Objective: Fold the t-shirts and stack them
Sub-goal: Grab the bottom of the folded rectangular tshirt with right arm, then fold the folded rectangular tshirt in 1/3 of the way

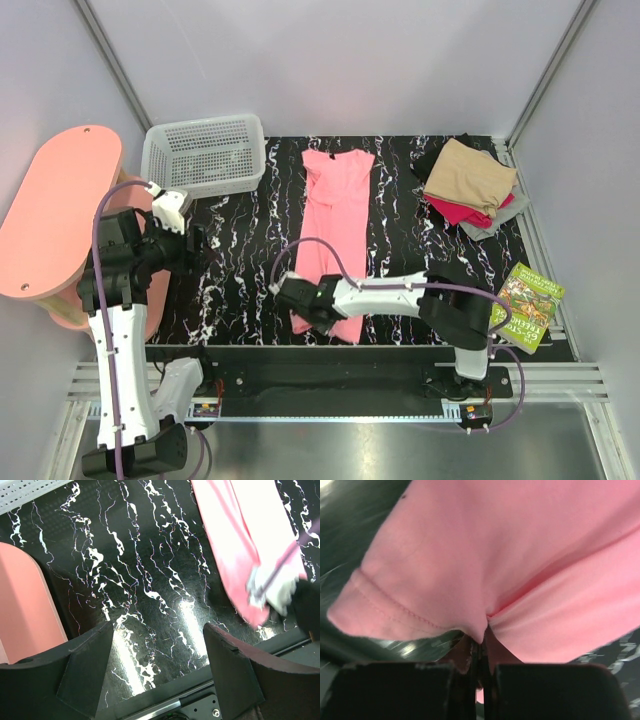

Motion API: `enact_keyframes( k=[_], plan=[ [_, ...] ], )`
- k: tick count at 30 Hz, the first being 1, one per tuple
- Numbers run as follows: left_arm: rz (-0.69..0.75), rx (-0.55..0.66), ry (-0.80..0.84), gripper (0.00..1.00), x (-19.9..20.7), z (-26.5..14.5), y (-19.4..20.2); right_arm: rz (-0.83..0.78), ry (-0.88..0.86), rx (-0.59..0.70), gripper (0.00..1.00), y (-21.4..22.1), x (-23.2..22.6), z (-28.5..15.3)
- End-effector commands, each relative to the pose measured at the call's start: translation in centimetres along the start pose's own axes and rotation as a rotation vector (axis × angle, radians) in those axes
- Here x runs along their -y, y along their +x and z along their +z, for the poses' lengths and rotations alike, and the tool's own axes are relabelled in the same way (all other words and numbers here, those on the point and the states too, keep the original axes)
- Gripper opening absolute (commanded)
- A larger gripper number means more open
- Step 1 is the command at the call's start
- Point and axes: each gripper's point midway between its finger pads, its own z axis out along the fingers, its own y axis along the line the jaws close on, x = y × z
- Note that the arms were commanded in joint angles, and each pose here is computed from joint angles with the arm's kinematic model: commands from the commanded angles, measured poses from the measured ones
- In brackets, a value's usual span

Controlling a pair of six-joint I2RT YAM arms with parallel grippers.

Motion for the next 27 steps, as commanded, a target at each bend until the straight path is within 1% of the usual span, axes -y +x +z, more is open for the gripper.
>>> enact_keyframes(
  k=[1,5,8,9,10,13,17,22,27],
  plan=[
    [0.039,0.055,-0.008,0.78,-0.1,-0.5,-1.8,-0.007,-0.227,-0.114,0.0,4.4,-6.7,-3.2],
    [0.04,0.055,-0.003,0.78,-0.1,-0.3,-1.5,0.016,-0.224,-0.056,0.0,3.6,-6.2,-6.1],
    [0.037,0.055,0.0,0.78,0.0,-0.2,-1.4,0.01,-0.155,-0.002,0.01,2.5,-4.3,-7.0],
    [0.037,0.056,0.003,0.78,0.0,-0.1,-1.4,0.014,-0.124,0.009,0.01,2.0,-3.5,-7.0],
    [0.034,0.053,0.004,0.78,0.0,-0.1,-1.3,0.015,-0.115,-0.003,0.0,1.9,-3.0,-6.9],
    [0.034,0.051,0.0,0.78,-0.1,0.0,-1.2,0.04,-0.103,0.017,0.0,0.0,-1.4,-6.9],
    [0.047,0.049,-0.01,0.78,-0.3,0.0,-1.2,0.041,-0.101,0.065,0.0,-3.2,0.5,-7.0],
    [0.047,0.034,-0.018,0.78,-0.8,0.4,-1.0,0.067,-0.069,0.111,0.0,-7.3,4.0,-6.6],
    [0.058,0.021,-0.038,0.78,-1.3,0.5,-0.8,0.056,-0.03,0.1,0.0,-9.0,6.8,-5.8]
  ],
)
